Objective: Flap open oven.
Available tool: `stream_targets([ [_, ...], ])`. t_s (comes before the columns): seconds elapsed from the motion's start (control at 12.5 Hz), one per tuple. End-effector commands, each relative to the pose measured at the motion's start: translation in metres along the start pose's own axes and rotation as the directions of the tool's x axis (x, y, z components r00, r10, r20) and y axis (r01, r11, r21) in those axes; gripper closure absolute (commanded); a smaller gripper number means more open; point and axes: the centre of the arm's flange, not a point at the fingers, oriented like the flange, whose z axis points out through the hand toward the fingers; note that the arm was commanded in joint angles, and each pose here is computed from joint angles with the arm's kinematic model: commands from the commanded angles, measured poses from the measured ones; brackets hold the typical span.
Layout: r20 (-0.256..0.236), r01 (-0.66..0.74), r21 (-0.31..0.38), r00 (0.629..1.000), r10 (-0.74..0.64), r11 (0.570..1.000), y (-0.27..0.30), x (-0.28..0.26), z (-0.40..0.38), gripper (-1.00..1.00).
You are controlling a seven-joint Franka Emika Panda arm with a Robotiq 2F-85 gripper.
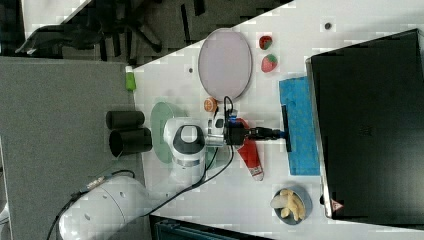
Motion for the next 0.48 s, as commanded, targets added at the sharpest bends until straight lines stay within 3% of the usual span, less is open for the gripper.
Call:
stream_targets([
  [0.08, -0.094, -0.173, 0.065, 0.979, 0.179, 0.983, 0.035, 0.025, -0.047, 0.65],
  [0.24, -0.110, -0.267, 0.137, 0.953, 0.283, 0.954, 0.063, 0.034, -0.085, 0.65],
  [0.32, -0.090, -0.331, 0.195, 0.931, 0.353, 0.923, 0.079, 0.035, -0.104, 0.65],
  [0.48, -0.002, -0.470, 0.325, 0.868, 0.497, 0.821, 0.113, 0.031, -0.140, 0.65],
])
